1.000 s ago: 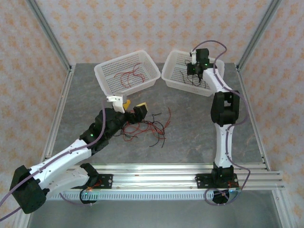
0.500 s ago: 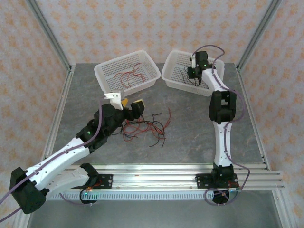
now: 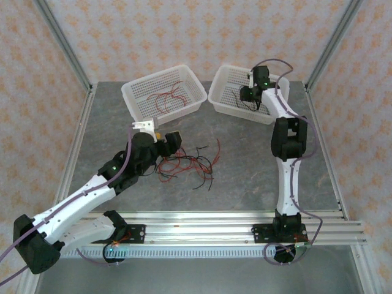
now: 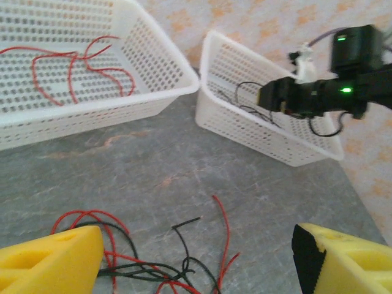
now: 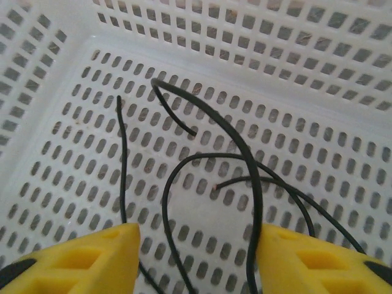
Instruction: Untangle the cables
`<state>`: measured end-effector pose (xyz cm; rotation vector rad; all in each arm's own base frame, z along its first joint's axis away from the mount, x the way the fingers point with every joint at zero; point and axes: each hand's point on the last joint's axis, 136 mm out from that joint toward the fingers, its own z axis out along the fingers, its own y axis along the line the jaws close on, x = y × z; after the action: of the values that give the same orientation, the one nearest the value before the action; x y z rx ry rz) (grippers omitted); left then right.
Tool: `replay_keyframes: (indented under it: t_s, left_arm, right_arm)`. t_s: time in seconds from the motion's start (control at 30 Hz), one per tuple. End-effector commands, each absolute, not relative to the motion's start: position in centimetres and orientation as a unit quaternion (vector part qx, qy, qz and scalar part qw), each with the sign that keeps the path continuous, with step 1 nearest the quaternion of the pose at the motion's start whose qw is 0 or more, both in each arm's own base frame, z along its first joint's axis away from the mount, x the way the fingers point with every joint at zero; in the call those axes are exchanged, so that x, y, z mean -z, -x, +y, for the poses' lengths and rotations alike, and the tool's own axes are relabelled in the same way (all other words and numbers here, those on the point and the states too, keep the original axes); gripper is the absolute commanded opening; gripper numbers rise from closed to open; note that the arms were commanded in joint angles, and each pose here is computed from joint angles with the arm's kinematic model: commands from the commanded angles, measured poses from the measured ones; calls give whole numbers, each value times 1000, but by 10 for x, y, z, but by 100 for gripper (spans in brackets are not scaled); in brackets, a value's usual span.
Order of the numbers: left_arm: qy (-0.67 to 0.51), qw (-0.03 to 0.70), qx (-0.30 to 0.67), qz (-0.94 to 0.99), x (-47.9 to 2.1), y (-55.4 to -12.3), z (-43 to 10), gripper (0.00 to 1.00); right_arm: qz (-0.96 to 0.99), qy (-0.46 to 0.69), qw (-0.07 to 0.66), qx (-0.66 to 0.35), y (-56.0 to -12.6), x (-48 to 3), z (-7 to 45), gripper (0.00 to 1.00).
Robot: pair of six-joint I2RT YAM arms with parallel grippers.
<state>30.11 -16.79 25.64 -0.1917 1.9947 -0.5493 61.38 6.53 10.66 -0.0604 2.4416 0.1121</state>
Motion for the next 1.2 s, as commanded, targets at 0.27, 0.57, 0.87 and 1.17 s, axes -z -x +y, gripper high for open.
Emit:
replay_keyframes:
  t_s: [0.27, 0.57, 0.87, 1.17]
  left_arm:
    - [130, 440, 114, 881, -208, -314, -141, 80]
    - [154, 383, 120, 903, -161, -331, -126, 76]
    - [146, 328, 106, 927, -107, -357, -124, 68]
    - [132, 315, 79, 936, -81, -378, -123, 59]
  right_arm:
    - [914, -22, 402, -59, -577, -205, 58, 57]
    - [913, -21, 399, -85, -480, -228, 91, 56]
    - [905, 10, 381, -189, -362, -210, 155, 53]
    - [901, -10, 362, -241, -307, -190, 172, 43]
